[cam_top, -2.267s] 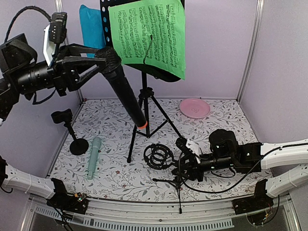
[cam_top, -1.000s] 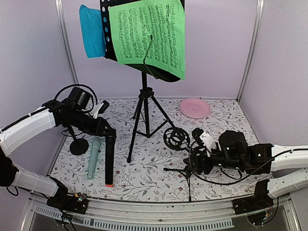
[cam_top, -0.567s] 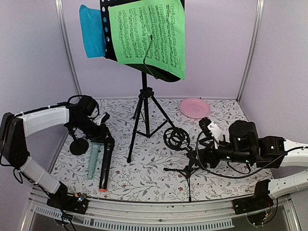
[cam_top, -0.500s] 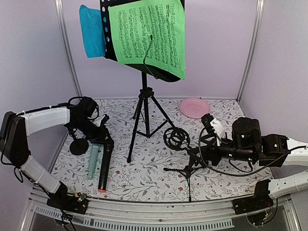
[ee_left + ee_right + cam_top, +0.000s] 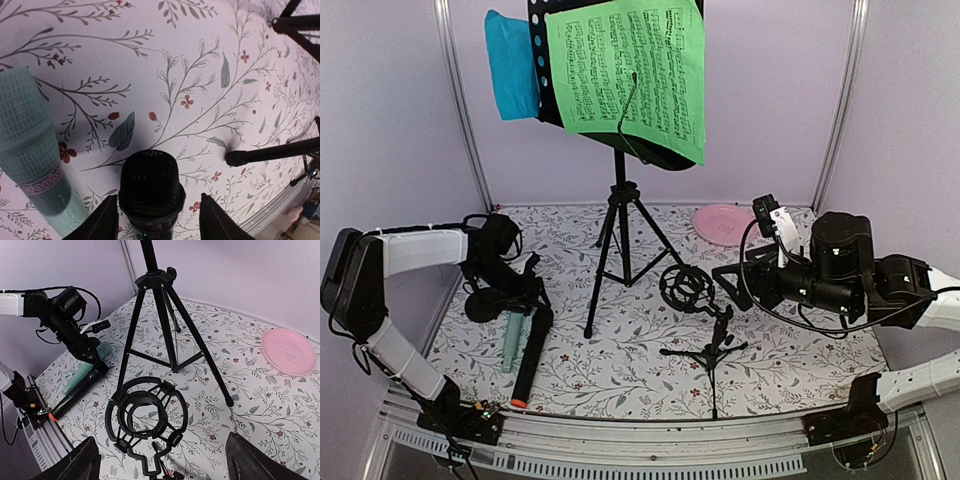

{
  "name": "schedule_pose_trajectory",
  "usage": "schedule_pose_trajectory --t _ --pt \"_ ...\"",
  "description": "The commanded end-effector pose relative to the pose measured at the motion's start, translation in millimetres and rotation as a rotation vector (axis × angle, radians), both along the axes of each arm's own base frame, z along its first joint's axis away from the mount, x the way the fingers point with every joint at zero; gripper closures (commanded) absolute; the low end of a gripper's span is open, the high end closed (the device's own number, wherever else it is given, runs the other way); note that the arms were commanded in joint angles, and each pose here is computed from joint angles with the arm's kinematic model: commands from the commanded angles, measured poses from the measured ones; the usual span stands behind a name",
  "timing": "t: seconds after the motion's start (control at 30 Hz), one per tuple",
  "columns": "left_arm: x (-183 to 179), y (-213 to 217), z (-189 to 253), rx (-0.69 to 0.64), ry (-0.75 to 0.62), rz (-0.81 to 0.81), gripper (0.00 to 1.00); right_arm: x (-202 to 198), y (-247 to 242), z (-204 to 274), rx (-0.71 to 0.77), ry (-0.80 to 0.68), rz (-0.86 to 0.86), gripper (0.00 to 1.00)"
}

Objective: Pack up the instrument practice props

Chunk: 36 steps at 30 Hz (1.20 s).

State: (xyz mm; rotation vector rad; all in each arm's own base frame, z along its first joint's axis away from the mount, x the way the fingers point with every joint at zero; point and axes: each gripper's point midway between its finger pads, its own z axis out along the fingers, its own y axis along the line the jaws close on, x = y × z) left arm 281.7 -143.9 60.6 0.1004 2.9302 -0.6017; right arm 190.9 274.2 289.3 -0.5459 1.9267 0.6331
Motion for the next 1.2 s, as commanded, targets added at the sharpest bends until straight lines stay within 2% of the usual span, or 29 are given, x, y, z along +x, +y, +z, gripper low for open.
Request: schedule_pose_trajectory --t 0.0,0.37,0.53,0.6,0.8,1.0,1.17 --pt "9 1 6 -0.011 -0.050 0.008 0.36 13 0 16 0.017 -0.012 -0.080 0.11" --pt "21 1 45 -0.027 -0.165 -0.006 0.02 34 -1 37 -0.006 -0.094 -0.181 0.05" --pt "33 -1 77 -0.036 -0.271 -0.023 0.01 36 -6 54 0.046 -0.124 -0.206 0.00" --pt "38 -2 92 -0.039 -0.324 -0.035 0.01 37 -10 63 0.080 -0.133 -0.231 0.01" --pt "49 4 142 -0.028 -0.527 -0.041 0.01 45 -22 83 0.127 -0.149 -0.250 0.01" --pt "53 9 201 -0.035 -0.765 -0.037 0.01 71 -56 93 0.136 -0.162 -0.347 0.01" --pt "46 16 250 -0.026 -1.006 -0.044 0.01 106 -95 80 0.128 -0.049 -0.426 0.01"
